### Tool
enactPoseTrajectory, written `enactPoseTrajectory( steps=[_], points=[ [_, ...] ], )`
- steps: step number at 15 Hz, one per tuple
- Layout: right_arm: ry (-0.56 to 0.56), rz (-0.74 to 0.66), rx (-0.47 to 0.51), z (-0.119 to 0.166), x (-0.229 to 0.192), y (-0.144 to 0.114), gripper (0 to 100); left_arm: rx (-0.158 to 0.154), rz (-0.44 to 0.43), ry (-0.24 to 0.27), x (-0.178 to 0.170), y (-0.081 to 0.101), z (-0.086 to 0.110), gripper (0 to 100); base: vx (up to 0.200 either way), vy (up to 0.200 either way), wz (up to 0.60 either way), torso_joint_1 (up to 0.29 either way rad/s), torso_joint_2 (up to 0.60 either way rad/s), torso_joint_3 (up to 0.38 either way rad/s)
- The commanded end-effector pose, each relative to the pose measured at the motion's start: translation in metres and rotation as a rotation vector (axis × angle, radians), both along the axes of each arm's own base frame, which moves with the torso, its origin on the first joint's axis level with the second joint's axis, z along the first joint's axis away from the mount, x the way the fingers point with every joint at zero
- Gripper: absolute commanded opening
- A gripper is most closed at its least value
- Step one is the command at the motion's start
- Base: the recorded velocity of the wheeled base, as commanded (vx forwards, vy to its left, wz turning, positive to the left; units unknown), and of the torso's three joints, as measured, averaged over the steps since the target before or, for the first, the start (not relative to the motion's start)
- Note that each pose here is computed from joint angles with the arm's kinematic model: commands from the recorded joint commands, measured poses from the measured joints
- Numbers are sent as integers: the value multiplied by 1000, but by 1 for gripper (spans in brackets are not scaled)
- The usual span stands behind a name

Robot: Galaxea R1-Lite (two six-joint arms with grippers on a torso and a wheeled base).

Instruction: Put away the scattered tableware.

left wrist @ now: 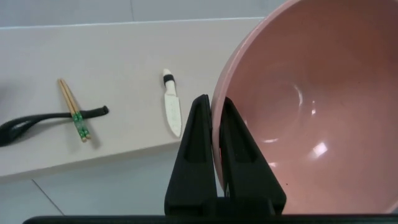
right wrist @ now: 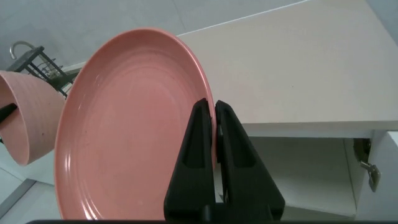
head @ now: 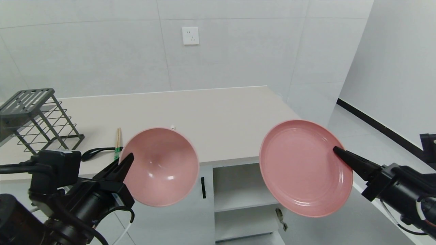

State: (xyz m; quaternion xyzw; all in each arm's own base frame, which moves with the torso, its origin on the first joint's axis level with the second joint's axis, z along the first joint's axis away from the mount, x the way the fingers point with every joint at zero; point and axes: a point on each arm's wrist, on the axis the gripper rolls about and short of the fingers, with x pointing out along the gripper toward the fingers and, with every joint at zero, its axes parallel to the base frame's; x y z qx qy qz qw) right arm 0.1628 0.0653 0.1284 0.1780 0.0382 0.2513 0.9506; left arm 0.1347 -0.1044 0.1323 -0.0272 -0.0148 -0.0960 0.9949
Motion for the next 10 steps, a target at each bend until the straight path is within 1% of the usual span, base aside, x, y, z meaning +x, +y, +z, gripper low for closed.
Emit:
enactPoseTrajectory(
  steps=[1,2,10],
  points=[
    [0,0,0,0,0,0,0,-5,-17,3,-2,-3,0,0,0,0,0,-256,520,256],
    [0,0,0,0,0,0,0,-6,-29,3,-3,-4,0,0,0,0,0,-266,525,261],
    [-1,0,0,0,0,0,0,-5,-34,4,-3,-5,-1,0,0,0,0,-265,515,249]
  ],
)
